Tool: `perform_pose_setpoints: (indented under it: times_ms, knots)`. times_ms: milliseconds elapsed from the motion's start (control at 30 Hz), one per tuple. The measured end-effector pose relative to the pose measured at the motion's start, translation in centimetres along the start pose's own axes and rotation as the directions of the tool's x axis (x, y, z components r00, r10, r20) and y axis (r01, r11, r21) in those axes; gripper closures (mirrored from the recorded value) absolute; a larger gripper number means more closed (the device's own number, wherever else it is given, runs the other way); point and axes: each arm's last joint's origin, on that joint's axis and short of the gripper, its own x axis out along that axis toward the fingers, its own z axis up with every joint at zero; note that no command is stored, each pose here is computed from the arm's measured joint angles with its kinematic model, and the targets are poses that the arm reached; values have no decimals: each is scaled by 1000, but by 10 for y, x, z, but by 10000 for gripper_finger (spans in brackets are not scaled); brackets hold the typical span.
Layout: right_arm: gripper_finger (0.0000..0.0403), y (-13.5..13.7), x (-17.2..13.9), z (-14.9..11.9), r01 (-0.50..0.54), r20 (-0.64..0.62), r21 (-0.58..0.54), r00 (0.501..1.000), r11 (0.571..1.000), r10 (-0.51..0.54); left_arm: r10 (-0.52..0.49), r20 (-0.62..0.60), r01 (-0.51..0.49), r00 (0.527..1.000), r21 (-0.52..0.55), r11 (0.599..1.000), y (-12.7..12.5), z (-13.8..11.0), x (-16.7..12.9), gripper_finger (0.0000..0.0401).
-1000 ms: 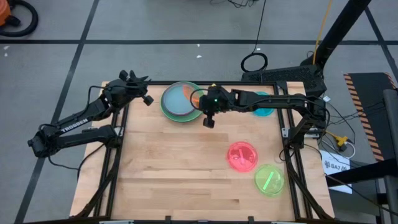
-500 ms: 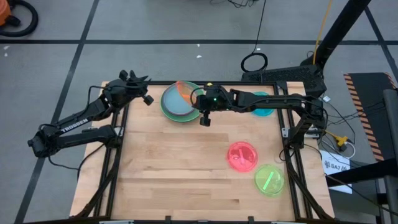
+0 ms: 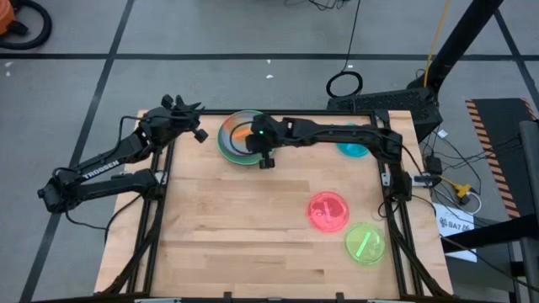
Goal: Stack plastic plates
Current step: Stack the orange plate on the light blue plate
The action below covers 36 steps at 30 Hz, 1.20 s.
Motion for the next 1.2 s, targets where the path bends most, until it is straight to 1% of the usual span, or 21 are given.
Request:
perform_pose_setpoints:
  times_ms: [133, 267, 300, 433, 600, 667, 833, 900, 1033, 1200]
  knots:
    - [403, 2, 7, -8, 12, -101, -140, 995, 990, -26, -3, -7, 3, 1000, 2, 1000, 0, -1, 0, 313]
    - [403, 3, 10, -11, 4, -137, -250, 990, 968, -39, -6, -14, 6, 1000, 4, 1000, -1, -1, 0, 313]
    - [403, 4, 10, -12, -12, -147, -287, 989, 958, -32, -5, -14, 5, 1000, 4, 1000, -1, -1, 0, 313]
    - [403, 4, 11, -14, -48, -153, -441, 988, 896, -22, -6, -15, 6, 1000, 4, 1000, -1, -2, 0, 313]
    - [403, 4, 11, -17, -103, -178, -592, 984, 800, -5, -6, -17, 6, 1000, 4, 1000, -1, -2, 0, 313]
    - [403, 3, 11, -18, -107, -180, -613, 984, 783, -6, -6, -18, 6, 1000, 4, 1000, -1, -2, 0, 313]
    - [403, -2, 11, -20, -110, -184, -636, 983, 764, -12, -6, -18, 6, 1000, 4, 1000, -1, -2, 0, 313]
    - [403, -4, 11, -22, -113, -181, -633, 983, 766, -5, -6, -17, 6, 1000, 3, 1000, -1, -2, 0, 313]
    - [403, -6, 12, -23, -131, -152, -620, 987, 774, 46, -6, -17, 6, 1000, 1, 1000, -1, -2, 0, 313]
    - [403, -8, 12, -23, -125, -146, -616, 988, 778, 44, -6, -17, 6, 1000, 1, 1000, -1, -2, 0, 313]
